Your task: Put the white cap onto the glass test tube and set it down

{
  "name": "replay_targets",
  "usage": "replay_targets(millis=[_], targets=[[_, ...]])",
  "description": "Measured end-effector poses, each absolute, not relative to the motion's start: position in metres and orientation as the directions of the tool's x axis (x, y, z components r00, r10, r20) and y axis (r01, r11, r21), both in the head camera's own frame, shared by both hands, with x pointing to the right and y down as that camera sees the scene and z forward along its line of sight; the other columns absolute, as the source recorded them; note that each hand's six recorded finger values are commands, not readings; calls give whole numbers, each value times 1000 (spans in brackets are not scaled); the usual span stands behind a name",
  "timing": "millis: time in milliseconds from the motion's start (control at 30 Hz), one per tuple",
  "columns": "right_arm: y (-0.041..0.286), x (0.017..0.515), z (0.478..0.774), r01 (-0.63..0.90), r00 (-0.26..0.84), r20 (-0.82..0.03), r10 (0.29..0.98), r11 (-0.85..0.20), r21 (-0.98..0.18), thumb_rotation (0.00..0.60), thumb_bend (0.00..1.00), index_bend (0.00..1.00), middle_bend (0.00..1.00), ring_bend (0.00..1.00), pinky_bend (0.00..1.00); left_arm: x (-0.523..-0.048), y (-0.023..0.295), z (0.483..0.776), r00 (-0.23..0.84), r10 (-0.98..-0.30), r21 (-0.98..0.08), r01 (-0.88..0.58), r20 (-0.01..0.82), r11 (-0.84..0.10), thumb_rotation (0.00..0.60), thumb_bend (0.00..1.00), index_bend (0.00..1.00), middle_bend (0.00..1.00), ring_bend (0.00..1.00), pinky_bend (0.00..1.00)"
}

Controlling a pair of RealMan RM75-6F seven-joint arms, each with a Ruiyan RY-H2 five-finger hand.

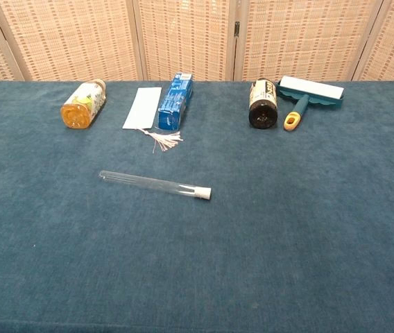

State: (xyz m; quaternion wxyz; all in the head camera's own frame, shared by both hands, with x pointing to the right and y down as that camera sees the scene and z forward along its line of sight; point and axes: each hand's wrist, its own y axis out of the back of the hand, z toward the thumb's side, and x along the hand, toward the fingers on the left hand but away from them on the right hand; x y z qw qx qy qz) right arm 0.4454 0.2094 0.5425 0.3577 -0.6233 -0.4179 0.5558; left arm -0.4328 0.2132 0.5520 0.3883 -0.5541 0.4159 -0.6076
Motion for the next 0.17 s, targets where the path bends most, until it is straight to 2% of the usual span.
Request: replay_targets(millis=[167], targets=[[213, 448, 537, 130, 17, -387, 922, -386, -913, 600, 383, 431, 490, 506, 666, -436, 217, 550, -108, -928, -934, 5, 356, -358, 600, 274, 315, 473, 486, 454]])
